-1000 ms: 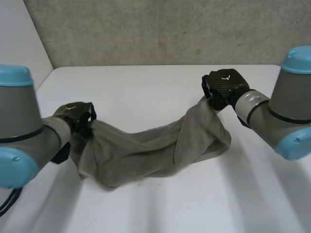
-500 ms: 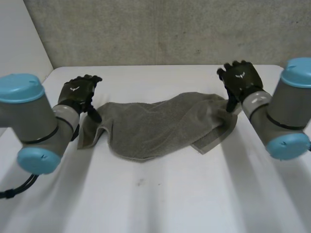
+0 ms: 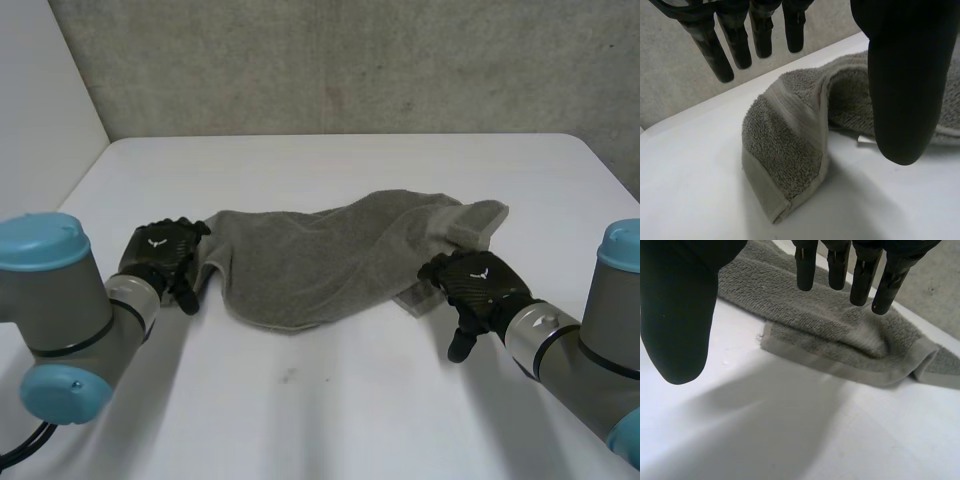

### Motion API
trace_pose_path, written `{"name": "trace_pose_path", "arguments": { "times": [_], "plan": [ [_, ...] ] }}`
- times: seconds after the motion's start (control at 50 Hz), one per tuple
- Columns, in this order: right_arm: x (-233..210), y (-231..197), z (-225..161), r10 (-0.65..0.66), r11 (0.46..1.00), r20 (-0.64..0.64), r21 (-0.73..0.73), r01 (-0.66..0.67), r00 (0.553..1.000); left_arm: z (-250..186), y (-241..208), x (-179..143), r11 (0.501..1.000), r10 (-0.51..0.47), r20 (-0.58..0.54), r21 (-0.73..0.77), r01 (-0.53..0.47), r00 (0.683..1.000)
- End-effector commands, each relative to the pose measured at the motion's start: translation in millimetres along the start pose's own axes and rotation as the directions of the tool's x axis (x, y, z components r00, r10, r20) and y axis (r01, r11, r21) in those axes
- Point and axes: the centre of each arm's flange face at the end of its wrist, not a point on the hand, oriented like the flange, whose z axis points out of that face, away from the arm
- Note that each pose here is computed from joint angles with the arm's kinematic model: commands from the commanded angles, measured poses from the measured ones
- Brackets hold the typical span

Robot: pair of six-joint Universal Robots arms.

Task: Fold the laundry

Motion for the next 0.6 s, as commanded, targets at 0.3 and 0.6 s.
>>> {"name": "trace_pose_path", "arguments": {
  "times": [0.3,0.6],
  "plan": [
    [0,6,0,0.076,0.997,-0.009,-0.011,-0.076,0.997,32,20,13,0.999,0.020,-0.035,0.046,-0.019,0.999],
    [4,-10,3,0.132,0.991,-0.016,0.030,-0.132,0.991,-16,-102,4,0.930,0.039,0.024,0.364,-0.045,0.999]
  ]
}}
